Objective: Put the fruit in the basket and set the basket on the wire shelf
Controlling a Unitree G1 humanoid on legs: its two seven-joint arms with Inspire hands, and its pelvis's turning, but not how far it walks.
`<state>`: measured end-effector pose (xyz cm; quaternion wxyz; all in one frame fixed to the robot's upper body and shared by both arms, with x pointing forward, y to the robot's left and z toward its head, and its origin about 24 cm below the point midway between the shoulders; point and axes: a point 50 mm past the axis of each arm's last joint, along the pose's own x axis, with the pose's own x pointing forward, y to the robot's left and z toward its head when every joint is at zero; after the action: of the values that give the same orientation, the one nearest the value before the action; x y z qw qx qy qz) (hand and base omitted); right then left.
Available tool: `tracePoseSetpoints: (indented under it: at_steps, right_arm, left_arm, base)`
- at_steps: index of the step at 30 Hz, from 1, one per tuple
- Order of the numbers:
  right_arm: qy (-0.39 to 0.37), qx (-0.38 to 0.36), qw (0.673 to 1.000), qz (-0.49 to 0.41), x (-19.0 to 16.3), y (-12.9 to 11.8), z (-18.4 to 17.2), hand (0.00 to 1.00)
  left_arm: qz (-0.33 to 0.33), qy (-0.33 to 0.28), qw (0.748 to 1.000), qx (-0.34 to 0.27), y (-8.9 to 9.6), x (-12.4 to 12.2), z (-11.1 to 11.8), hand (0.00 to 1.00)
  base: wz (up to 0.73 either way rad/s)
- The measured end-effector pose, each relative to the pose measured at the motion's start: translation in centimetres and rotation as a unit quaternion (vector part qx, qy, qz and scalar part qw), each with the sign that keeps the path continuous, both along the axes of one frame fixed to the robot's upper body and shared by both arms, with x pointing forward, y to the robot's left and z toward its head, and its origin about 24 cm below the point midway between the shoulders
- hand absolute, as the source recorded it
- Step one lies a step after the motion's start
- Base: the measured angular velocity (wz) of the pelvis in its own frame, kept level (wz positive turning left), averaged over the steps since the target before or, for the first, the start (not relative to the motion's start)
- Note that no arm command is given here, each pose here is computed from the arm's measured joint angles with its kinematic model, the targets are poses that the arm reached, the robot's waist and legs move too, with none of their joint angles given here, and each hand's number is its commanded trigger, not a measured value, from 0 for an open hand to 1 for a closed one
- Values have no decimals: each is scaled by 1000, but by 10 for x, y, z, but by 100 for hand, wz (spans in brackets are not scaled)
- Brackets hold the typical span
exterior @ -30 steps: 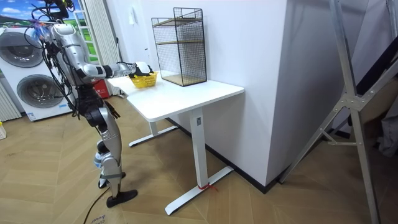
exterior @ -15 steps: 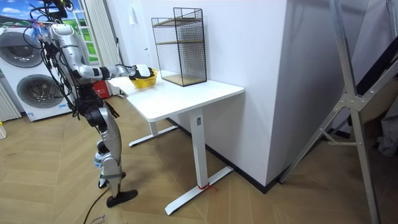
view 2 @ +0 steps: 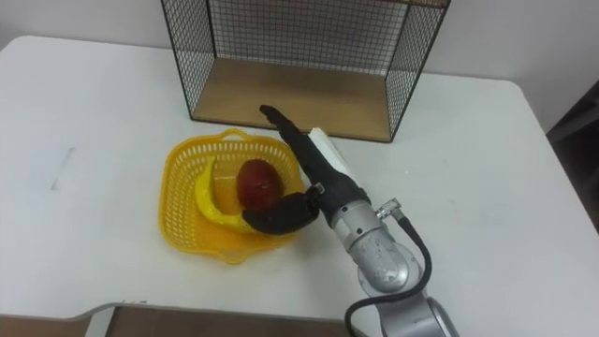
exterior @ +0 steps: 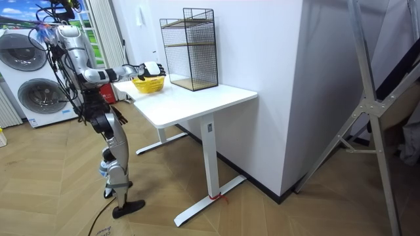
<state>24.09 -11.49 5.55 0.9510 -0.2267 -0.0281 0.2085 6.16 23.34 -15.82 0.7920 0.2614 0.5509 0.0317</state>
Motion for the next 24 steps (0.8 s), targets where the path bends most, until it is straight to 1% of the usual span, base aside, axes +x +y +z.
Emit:
tracePoseSetpoints:
  at_steps: [7,9,11,17,20,22,24]
  right_arm:
    - [5,37,999,-17,3,-9,3,0]
    - [3,41,999,-21,3,-11,4,0]
    - [3,45,999,-26,4,-13,5,0]
    - [4,80,996,-33,3,-15,8,0]
    - [-5,99,994,-42,3,-16,13,0]
    - [-8,100,994,-50,3,-18,14,0]
    - [-9,118,991,-68,4,-24,15,0]
  left_arm:
    - [1,7,1000,-1,-1,-6,-1,0]
    - [4,22,1000,0,0,-13,-3,0]
    - [5,27,1000,1,1,-15,-3,0]
    - [12,46,999,1,1,-30,-5,0]
    - [16,50,999,3,2,-33,-5,0]
    - [23,48,999,8,4,-34,-4,0]
    - [68,41,997,9,7,-39,-4,0]
  base:
    - [0]
    - [0]
    - [0]
    - [0]
    - [0]
    - [2]
    - [2]
